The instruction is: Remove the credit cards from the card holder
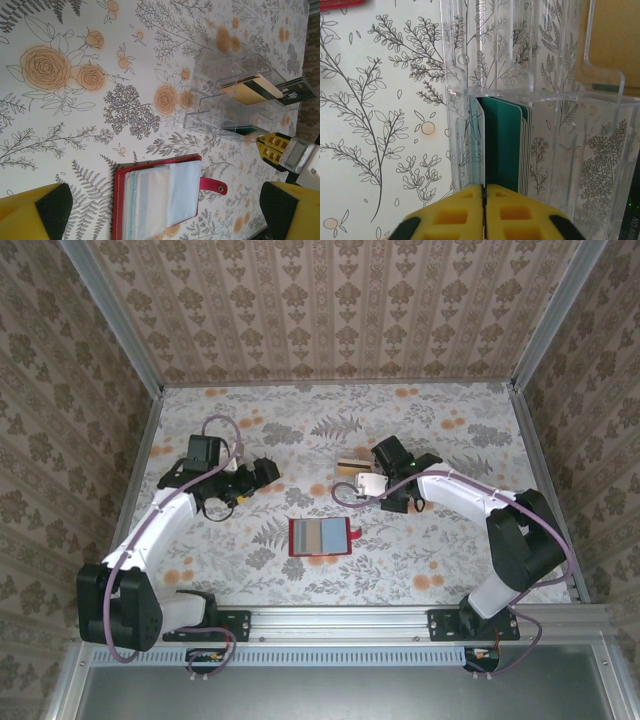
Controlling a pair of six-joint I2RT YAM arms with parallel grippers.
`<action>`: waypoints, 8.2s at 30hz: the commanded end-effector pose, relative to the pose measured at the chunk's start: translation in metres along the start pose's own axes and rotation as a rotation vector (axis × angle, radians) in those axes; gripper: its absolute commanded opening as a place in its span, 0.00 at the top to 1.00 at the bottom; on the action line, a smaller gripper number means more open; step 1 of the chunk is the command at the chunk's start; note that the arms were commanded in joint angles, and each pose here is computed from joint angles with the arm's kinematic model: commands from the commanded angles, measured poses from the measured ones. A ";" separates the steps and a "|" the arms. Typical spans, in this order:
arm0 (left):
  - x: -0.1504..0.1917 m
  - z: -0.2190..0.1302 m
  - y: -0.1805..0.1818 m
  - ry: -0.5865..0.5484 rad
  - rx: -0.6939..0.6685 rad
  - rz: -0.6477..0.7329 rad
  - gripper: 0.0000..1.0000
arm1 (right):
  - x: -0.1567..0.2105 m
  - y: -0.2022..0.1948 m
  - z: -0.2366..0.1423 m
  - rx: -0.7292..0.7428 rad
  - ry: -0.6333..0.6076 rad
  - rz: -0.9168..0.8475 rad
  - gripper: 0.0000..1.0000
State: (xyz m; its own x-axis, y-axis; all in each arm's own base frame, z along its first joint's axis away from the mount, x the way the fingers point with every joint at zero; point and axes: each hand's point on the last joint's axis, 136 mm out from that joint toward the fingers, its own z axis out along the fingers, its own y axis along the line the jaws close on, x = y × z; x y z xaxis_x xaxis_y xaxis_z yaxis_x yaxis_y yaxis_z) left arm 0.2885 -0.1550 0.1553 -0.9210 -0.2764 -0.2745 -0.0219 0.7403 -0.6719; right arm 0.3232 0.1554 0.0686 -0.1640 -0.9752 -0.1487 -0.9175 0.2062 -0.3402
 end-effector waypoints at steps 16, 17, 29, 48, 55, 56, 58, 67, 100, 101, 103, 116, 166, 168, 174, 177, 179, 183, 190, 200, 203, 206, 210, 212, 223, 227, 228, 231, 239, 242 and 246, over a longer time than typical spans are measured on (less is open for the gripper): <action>0.000 -0.004 -0.003 -0.011 0.032 0.021 0.00 | 0.005 -0.035 0.005 0.158 0.048 0.087 0.73; 0.000 -0.005 -0.003 -0.012 0.032 0.021 0.00 | 0.005 -0.037 0.005 0.163 0.050 0.093 0.73; 0.002 -0.004 -0.003 -0.005 0.040 0.019 0.00 | -0.011 -0.047 -0.025 0.193 -0.057 0.219 0.72; 0.046 0.042 0.014 0.141 -0.066 -0.027 0.19 | -0.076 0.009 -0.074 -0.016 -0.370 0.831 0.68; 0.070 0.058 0.015 0.205 -0.114 -0.013 0.42 | -0.094 0.052 -0.036 -0.159 -0.305 1.008 0.69; 0.072 0.060 0.015 0.213 -0.119 -0.011 0.46 | -0.094 0.058 -0.030 -0.179 -0.282 1.027 0.70; 0.079 0.065 0.014 0.238 -0.123 -0.001 0.50 | -0.094 0.071 -0.018 -0.216 -0.233 1.057 0.71; 0.102 0.084 0.014 0.315 -0.132 0.023 0.62 | -0.082 0.103 0.019 -0.261 -0.125 1.134 0.79; 0.129 0.101 0.046 0.418 -0.226 0.035 0.69 | -0.087 0.120 0.040 -0.290 -0.064 1.128 0.79; 0.129 0.102 0.046 0.423 -0.223 0.036 0.69 | -0.086 0.121 0.041 -0.291 -0.061 1.128 0.79; 0.131 0.103 0.045 0.428 -0.216 0.037 0.69 | -0.086 0.121 0.041 -0.291 -0.061 1.129 0.79; 0.130 0.107 0.018 0.435 -0.089 0.064 0.49 | -0.084 0.122 0.042 -0.288 -0.055 1.132 0.79; 0.116 0.087 0.038 0.422 -0.103 0.045 0.80 | -0.136 0.090 -0.009 -0.427 -0.339 1.444 0.80; 0.120 0.088 0.045 0.433 -0.131 0.038 0.87 | -0.141 0.092 -0.005 -0.456 -0.356 1.476 0.82; 0.125 0.088 0.063 0.448 -0.203 0.018 0.94 | -0.152 0.104 0.011 -0.567 -0.356 1.548 0.84; 0.127 0.087 0.067 0.448 -0.223 0.009 0.95 | -0.155 0.107 0.015 -0.585 -0.353 1.559 0.84; 0.129 0.088 0.069 0.450 -0.225 0.003 0.95 | -0.157 0.109 0.018 -0.602 -0.346 1.558 0.84; 0.132 0.090 0.071 0.459 -0.226 -0.010 0.95 | -0.159 0.112 0.025 -0.619 -0.326 1.560 0.84; 0.136 0.091 0.072 0.464 -0.230 -0.017 0.96 | -0.163 0.117 0.030 -0.653 -0.313 1.562 0.84; 0.141 0.091 0.073 0.470 -0.239 -0.022 0.98 | -0.167 0.121 0.033 -0.700 -0.312 1.566 0.84; 0.141 0.089 0.073 0.467 -0.248 -0.021 0.99 | -0.163 0.119 0.031 -0.678 -0.313 1.570 0.84; 0.140 0.087 0.075 0.460 -0.266 -0.023 1.00 | -0.158 0.113 0.022 -0.629 -0.320 1.560 0.83; 0.140 0.086 0.079 0.456 -0.281 -0.036 1.00 | -0.164 0.110 0.014 -0.650 -0.351 1.548 0.83; 0.141 0.087 0.080 0.458 -0.282 -0.043 1.00 | -0.168 0.112 0.016 -0.673 -0.347 1.550 0.83; 0.142 0.086 0.080 0.460 -0.277 -0.043 1.00 | -0.172 0.121 0.029 -0.720 -0.318 1.561 0.83; 0.142 0.086 0.080 0.459 -0.274 -0.042 1.00 | -0.170 0.123 0.031 -0.721 -0.310 1.563 0.82; 0.142 0.086 0.080 0.459 -0.274 -0.042 1.00 | -0.172 0.122 0.030 -0.728 -0.318 1.560 0.82; 0.142 0.087 0.080 0.460 -0.275 -0.042 1.00 | -0.175 0.122 0.029 -0.742 -0.326 1.551 0.82; 0.142 0.086 0.081 0.459 -0.284 -0.044 1.00 | -0.170 0.123 0.029 -0.730 -0.320 1.561 0.99; 0.143 0.084 0.087 0.461 -0.313 -0.055 1.00 | -0.161 0.122 0.029 -0.714 -0.316 1.575 1.00; 0.145 0.082 0.094 0.462 -0.336 -0.076 1.00 | -0.150 0.122 0.029 -0.698 -0.309 1.591 1.00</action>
State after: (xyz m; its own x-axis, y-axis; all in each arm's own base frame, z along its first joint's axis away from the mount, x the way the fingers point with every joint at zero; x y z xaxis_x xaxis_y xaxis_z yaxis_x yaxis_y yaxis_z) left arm 0.2125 -0.2078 0.0251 -0.9982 -0.0408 0.0446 -0.0586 0.8321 -0.5515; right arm 0.2506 0.3399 0.0241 -0.9798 0.1697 -0.1062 0.0424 0.6943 0.7185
